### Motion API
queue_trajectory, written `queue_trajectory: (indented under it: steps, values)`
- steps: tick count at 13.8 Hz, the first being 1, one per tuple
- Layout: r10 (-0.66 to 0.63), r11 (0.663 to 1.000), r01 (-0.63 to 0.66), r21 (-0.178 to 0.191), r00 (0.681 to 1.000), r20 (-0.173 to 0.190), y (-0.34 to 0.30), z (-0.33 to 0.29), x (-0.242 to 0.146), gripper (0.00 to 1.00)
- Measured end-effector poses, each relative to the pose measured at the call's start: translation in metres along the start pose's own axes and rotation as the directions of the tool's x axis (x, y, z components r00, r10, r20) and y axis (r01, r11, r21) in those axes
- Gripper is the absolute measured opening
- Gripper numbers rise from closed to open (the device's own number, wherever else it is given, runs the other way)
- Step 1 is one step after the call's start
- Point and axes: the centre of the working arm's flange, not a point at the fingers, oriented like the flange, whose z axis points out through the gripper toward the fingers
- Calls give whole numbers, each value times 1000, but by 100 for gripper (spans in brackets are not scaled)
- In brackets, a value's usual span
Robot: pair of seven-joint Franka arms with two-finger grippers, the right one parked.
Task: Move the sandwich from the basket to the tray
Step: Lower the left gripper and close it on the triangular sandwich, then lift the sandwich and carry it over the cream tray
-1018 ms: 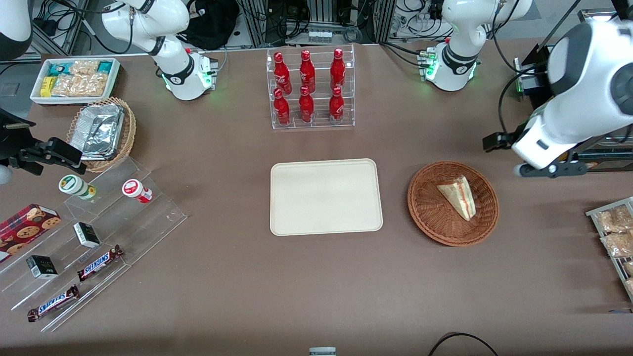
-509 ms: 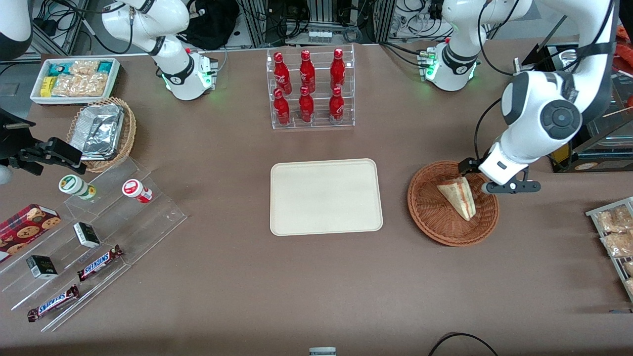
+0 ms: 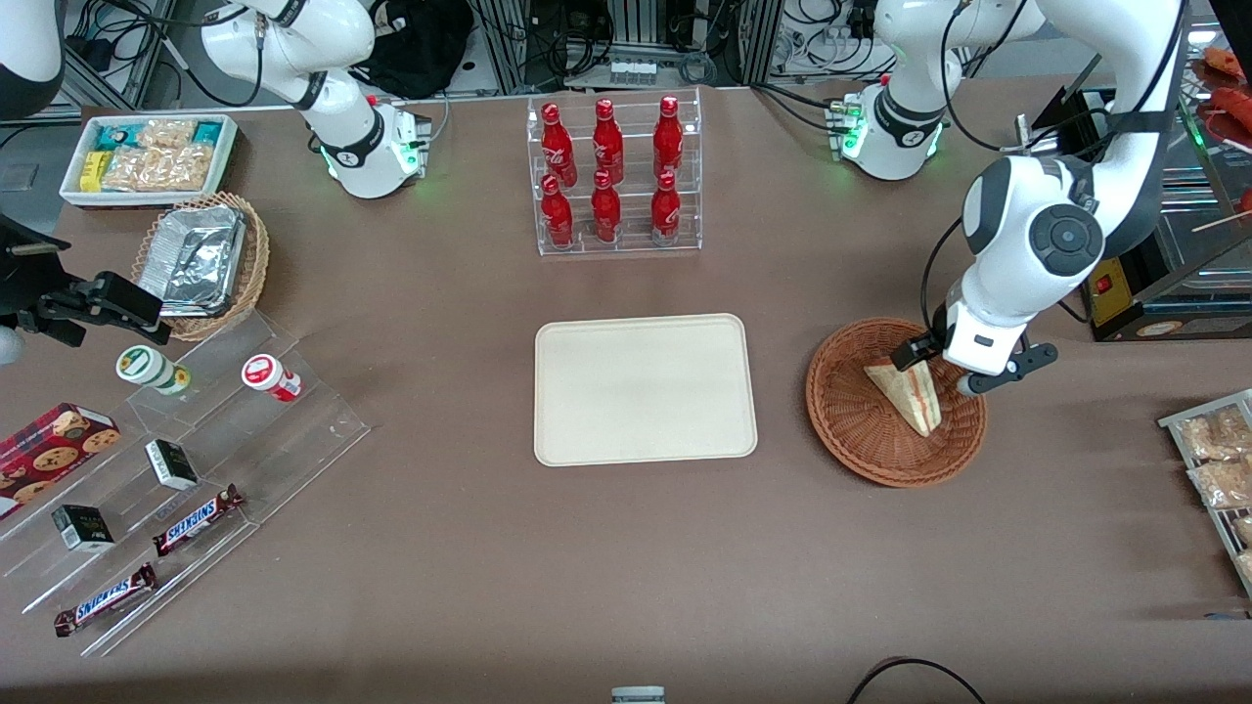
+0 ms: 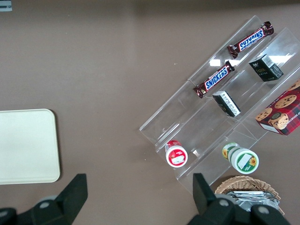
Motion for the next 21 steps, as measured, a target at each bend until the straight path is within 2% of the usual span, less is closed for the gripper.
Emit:
queue_trajectory:
  steps: [4, 9, 13, 15, 18, 21]
  values:
    - [-88, 996, 87, -30, 996, -18, 0, 30, -2, 100]
    - [-106, 993, 105, -45, 994, -9, -2, 70, 1, 100]
    - [-112, 993, 112, -36, 994, 4, -5, 79, 0, 58]
    - [-108, 994, 108, -8, 994, 28, -8, 75, -3, 40]
    - [-65, 997, 62, 45, 996, 67, -10, 40, -7, 29]
    - [11, 997, -18, 76, 995, 96, 24, -8, -14, 25]
